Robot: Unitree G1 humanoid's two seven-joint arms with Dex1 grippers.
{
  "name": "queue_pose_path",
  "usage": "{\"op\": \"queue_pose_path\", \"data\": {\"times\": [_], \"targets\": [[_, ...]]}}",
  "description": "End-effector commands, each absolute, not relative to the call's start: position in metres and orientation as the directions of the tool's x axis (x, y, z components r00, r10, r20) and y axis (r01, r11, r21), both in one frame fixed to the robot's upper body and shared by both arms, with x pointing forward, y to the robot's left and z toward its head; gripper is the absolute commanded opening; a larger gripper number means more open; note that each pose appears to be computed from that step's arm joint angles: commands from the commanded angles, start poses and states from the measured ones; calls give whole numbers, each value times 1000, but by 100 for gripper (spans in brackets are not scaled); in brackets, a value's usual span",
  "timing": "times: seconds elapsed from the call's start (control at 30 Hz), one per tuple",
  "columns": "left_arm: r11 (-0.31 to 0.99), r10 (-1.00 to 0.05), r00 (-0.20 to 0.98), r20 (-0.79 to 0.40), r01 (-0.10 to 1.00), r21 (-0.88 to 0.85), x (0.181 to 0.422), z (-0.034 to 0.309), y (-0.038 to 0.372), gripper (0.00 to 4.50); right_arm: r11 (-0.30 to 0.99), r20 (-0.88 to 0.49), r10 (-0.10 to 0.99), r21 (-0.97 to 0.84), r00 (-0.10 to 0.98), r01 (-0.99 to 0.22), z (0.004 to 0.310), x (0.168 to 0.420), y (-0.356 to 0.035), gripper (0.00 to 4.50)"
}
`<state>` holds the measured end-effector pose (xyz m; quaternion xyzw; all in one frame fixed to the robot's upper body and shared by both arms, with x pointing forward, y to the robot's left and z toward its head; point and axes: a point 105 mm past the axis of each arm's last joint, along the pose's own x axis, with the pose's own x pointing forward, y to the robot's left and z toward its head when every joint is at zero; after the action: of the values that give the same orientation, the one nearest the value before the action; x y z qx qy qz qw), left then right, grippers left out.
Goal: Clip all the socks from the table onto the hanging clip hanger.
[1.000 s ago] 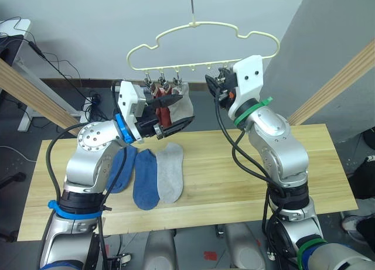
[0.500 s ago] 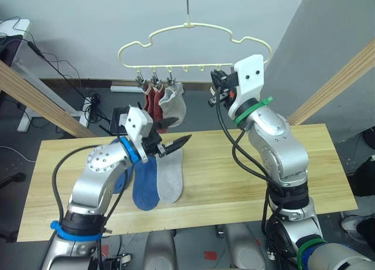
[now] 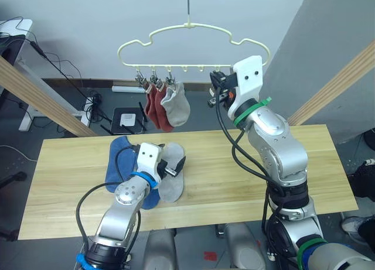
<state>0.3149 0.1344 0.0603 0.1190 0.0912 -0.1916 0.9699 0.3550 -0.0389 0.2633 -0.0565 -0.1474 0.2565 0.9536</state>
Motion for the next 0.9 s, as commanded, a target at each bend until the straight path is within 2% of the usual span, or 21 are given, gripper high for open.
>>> {"op": "queue_pose_path", "data": {"times": [0.03, 0.13, 0.23, 0.37, 0.63, 0.9], "targets": [[897, -334, 901, -276, 394, 200, 311, 46, 135, 448, 853, 302, 522, -199, 798, -483, 277, 347, -36, 0], [913, -280, 900, -335, 357, 196, 308, 34, 144, 448, 852, 299, 524, -199, 797, -485, 276, 347, -36, 0], [900, -311, 872, -378, 398, 179, 303, 25, 139, 448, 851, 299, 525, -200, 797, -486, 276, 347, -35, 0], [904, -305, 872, -382, 392, 173, 304, 25, 137, 448, 850, 297, 527, -201, 796, -487, 276, 347, -35, 0], [916, -289, 883, -370, 367, 162, 309, 27, 142, 279, 851, 298, 525, -202, 797, -485, 276, 347, -36, 0], [882, -386, 863, -325, 449, 146, 311, 33, 134, 76, 852, 297, 523, -205, 799, -482, 276, 347, -37, 0]]}}
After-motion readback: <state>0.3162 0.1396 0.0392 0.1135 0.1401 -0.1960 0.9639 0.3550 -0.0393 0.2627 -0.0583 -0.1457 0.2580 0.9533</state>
